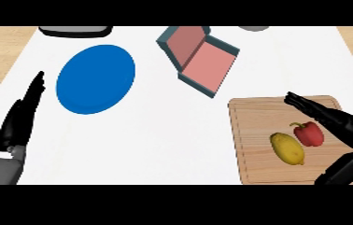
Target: Pick the lemon from the cutting board and place it in the cardboard box
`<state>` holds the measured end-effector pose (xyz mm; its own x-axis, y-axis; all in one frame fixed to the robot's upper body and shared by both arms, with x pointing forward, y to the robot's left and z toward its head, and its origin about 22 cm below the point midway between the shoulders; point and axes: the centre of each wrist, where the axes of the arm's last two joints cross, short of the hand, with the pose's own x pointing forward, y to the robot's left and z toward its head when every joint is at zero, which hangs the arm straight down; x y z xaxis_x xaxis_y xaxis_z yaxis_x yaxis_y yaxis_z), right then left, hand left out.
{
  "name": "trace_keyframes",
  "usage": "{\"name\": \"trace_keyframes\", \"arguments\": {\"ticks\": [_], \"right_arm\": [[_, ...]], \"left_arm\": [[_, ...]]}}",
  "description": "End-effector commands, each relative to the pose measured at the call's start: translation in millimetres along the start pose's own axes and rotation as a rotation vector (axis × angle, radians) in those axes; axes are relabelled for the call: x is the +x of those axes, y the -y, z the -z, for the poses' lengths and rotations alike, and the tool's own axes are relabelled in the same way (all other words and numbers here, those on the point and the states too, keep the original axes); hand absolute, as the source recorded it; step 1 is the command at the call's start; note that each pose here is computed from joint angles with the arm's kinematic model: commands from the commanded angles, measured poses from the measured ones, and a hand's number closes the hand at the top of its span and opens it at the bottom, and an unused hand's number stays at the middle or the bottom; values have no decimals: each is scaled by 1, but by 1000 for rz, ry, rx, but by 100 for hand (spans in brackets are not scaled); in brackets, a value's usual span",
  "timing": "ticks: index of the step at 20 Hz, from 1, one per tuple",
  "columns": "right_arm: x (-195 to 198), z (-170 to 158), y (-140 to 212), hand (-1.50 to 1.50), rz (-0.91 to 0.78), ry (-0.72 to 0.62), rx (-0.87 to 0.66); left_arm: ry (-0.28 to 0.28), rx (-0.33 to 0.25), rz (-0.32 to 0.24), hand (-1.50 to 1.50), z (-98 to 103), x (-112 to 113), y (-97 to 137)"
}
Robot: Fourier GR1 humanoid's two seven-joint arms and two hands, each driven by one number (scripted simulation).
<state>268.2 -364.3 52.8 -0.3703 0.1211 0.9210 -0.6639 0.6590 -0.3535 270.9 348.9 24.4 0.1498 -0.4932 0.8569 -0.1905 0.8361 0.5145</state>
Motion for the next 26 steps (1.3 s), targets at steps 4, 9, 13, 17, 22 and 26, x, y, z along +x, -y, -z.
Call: {"name": "trace_keyframes", "arguments": {"ticks": [4,9,13,17,22,26], "right_arm": [[3,2,42,-150,-218,107,163],[17,6,57,-150,-454,1,379],[12,16,57,-150,-551,-72,539],[3,40,55,-150,-694,-135,671],[-14,67,39,-150,-675,-164,736],[-17,69,47,-150,-735,-177,741]], "left_arm": [[-20,5,26,0,3,0,8],[-28,4,29,0,2,-5,0],[-37,-10,27,0,3,-4,4],[-21,20,28,0,7,-1,6],[-61,6,35,0,-5,-10,-6],[-62,31,27,0,-6,-21,10]]}}
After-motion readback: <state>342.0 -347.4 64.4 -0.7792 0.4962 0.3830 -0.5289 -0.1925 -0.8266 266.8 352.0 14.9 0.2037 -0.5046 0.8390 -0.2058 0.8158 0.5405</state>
